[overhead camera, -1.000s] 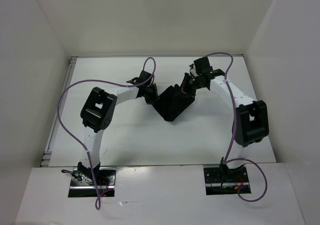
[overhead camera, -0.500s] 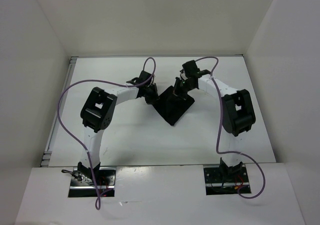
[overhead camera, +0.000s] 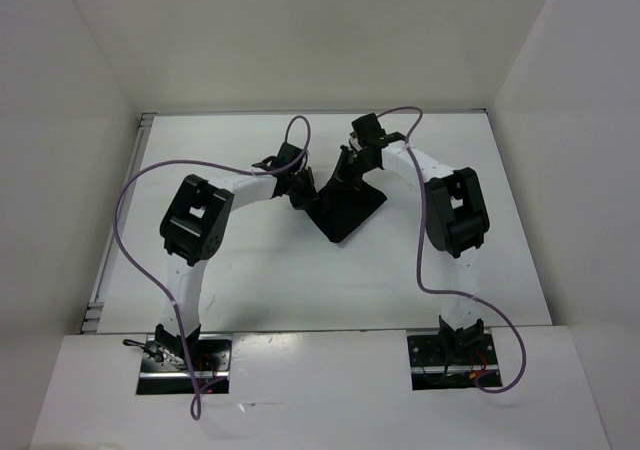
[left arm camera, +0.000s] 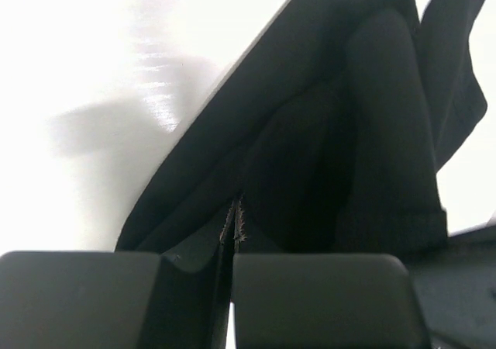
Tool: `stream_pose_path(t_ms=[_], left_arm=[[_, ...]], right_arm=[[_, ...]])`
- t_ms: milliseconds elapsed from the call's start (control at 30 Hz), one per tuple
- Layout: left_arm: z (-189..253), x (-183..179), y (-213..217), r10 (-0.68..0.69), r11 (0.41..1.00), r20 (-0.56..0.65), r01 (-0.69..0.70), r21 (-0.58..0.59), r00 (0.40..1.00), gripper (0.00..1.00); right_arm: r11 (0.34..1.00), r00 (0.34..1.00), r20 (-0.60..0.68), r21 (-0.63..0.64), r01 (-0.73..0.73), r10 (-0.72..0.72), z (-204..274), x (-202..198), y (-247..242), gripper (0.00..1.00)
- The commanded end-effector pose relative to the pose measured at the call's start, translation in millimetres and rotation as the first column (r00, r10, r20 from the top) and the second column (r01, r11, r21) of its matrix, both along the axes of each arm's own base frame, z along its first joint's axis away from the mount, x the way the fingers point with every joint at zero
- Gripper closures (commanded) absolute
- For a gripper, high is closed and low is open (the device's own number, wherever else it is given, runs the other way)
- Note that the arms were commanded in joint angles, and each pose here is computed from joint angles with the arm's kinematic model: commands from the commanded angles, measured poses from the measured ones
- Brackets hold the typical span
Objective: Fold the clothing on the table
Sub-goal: Fold the skirt
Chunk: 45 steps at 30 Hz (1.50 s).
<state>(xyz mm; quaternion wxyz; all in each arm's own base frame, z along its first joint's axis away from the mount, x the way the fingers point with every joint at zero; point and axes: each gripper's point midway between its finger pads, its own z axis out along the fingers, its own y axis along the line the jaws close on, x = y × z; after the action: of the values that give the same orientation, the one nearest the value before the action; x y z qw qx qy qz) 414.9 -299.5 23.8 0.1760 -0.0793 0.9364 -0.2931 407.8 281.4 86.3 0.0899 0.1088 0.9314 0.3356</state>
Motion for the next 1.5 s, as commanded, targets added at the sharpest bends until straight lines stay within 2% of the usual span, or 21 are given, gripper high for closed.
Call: stream_pose_path(t_ms=[0,100,200,233,300,400,500,633,667,700,833,900,933,967,1033,1100,1133,1233,1267,1367,1467], left_arm=[[-5.7,-13.8,6.9,-0.011,1.000,-0.032,0.012,0.029,0.999,1.00],[-8.7,-16.4,8.2,-0.011,0.999,-0.040,0.012,0.033,0.999,1.00],[-4.4,-15.6,7.9,-0.011,1.000,-0.032,0.012,0.029,0.999,1.00],[-4.4,-15.6,7.9,-0.011,1.000,-0.032,0.012,0.029,0.999,1.00],[-4.4,-15.6,7.9,-0.011,1.000,-0.032,0.012,0.029,0.999,1.00],[7.3,-13.5,13.0,-0.010,0.999,0.002,0.010,0.053,1.000,1.00],[33.7,1.8,26.0,0.013,0.999,0.060,-0.016,0.048,0.998,1.00],[79.6,26.8,52.0,0.039,0.994,0.167,-0.055,0.091,0.985,1.00],[86.9,33.5,58.3,0.044,0.992,0.185,-0.064,0.106,0.982,1.00],[114.0,49.4,66.3,0.060,0.991,0.246,-0.088,0.102,0.967,1.00],[169.7,61.7,77.0,0.006,0.991,0.345,-0.052,0.125,0.939,0.99],[195.4,52.2,68.3,-0.033,0.997,0.374,0.005,0.075,0.927,0.99],[200.8,44.9,57.1,-0.059,0.998,0.385,0.042,0.053,0.921,0.99],[204.0,39.1,47.7,-0.082,0.997,0.399,0.075,0.032,0.913,0.99],[187.7,10.3,25.3,-0.165,0.983,0.356,0.182,-0.014,0.920,0.99],[182.7,-12.5,4.8,-0.250,0.948,0.348,0.302,-0.102,0.903,1.00],[156.5,-27.9,4.2,-0.282,0.936,0.295,0.330,-0.127,0.913,1.00],[126.6,-52.5,-17.4,-0.351,0.892,0.258,0.405,-0.200,0.900,1.00],[103.5,-59.6,-20.0,-0.355,0.894,0.217,0.398,-0.208,0.910,1.00],[73.7,-56.9,-18.5,-0.333,0.911,0.164,0.361,-0.198,0.929,1.00],[48.6,-47.9,-11.6,-0.294,0.940,0.131,0.311,-0.138,0.947,1.00]], right_arm=[[1.000,0.999,0.050,0.008,0.022,-0.022,6.0,19.9,9.7,1.00],[0.999,0.999,0.034,-0.031,0.031,-0.030,-6.3,19.5,9.0,1.00],[0.996,0.999,0.019,-0.071,0.048,-0.047,-22.6,20.0,3.8,0.74],[0.996,0.999,0.019,-0.071,0.048,-0.047,-22.6,20.0,3.8,0.69],[0.997,0.999,0.025,-0.072,0.042,-0.040,-26.4,21.5,4.2,0.65],[0.997,0.993,0.109,-0.047,0.054,-0.049,-1.9,34.5,1.8,0.62],[1.000,0.972,0.236,0.024,0.013,-0.018,42.8,40.5,4.0,0.62],[0.992,0.951,0.305,0.124,0.021,-0.058,69.3,38.1,-27.5,0.62],[0.991,0.946,0.317,0.128,0.034,-0.074,73.8,39.5,-35.1,0.62],[0.990,0.943,0.323,0.137,0.040,-0.083,81.1,34.7,-42.3,0.62],[0.995,0.942,0.322,0.073,0.069,-0.089,87.6,22.2,-72.6,0.62],[0.997,0.957,0.279,0.006,0.076,-0.074,74.1,8.3,-82.6,0.69],[0.997,0.963,0.257,-0.009,0.082,-0.077,67.2,-0.1,-86.1,0.82],[0.994,0.965,0.248,-0.035,0.101,-0.089,61.9,-3.0,-91.2,0.88],[0.993,0.973,0.213,-0.058,0.107,-0.092,49.6,-13.5,-95.5,0.98],[0.992,0.979,0.179,-0.064,0.113,-0.100,35.5,-21.4,-97.0,1.00],[0.993,0.981,0.171,-0.056,0.105,-0.094,32.5,-24.1,-95.8,1.00],[0.993,0.986,0.136,-0.055,0.105,-0.096,14.3,-27.7,-94.9,1.00],[0.993,0.986,0.136,-0.055,0.105,-0.096,11.5,-26.0,-94.5,1.00],[0.992,0.991,0.099,-0.068,0.102,-0.095,-4.2,-26.9,-94.7,1.00],[0.990,0.992,0.073,-0.088,0.106,-0.100,-20.1,-25.6,-96.2,1.00]])
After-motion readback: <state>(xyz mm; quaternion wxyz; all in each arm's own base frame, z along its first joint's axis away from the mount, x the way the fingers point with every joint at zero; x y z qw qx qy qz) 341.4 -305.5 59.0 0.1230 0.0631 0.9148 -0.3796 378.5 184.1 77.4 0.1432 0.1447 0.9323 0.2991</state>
